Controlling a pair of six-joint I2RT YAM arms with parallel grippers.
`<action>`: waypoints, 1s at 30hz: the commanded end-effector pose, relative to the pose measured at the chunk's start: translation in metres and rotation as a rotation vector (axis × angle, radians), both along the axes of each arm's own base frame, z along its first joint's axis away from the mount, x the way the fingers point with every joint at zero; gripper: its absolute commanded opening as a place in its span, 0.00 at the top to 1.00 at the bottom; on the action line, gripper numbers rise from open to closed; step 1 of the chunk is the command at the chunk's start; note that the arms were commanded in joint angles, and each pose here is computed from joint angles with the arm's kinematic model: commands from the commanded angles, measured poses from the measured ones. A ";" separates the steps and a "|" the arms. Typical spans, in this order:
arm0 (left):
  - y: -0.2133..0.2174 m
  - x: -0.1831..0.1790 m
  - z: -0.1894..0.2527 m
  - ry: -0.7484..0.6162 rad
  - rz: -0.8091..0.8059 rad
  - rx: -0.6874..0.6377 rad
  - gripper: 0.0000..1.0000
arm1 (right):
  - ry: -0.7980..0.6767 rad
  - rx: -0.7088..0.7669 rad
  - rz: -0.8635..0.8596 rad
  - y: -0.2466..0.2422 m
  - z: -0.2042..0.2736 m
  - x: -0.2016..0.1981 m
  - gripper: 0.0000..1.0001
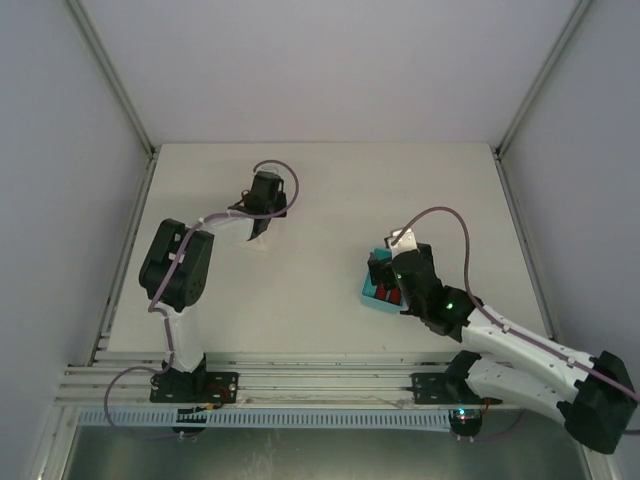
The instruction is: Install the large spring
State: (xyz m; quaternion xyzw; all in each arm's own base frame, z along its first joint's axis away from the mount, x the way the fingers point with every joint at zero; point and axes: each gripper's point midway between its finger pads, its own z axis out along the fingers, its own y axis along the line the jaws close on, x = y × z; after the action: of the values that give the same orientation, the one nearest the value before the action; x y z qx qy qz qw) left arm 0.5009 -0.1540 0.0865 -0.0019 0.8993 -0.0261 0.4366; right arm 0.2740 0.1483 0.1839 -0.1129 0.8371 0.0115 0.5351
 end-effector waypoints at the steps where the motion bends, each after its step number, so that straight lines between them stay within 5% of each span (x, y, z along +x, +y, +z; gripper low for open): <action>1: -0.001 0.014 0.015 -0.042 0.014 -0.023 0.77 | 0.007 -0.002 -0.016 0.001 -0.003 0.005 0.01; 7: 0.000 0.013 0.020 -0.031 0.020 -0.029 0.60 | 0.011 -0.007 -0.026 -0.002 -0.004 0.006 0.01; 17: -0.002 -0.005 0.068 -0.081 0.005 -0.118 0.47 | 0.044 0.078 -0.113 -0.017 -0.006 0.008 0.01; 24: -0.011 -0.054 0.096 -0.108 -0.069 -0.253 0.34 | 0.285 0.226 -0.149 -0.019 -0.016 -0.013 0.01; 30: -0.036 -0.107 0.102 -0.139 -0.186 -0.305 0.05 | 0.538 0.231 -0.375 -0.036 -0.038 -0.036 0.01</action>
State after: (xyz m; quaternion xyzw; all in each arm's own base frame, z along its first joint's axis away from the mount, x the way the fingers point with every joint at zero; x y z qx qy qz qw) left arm 0.4212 -0.1646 0.1869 -0.0128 0.8560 -0.1602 0.4914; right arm 0.2666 0.1287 0.1743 0.0378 0.9077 0.0718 0.4117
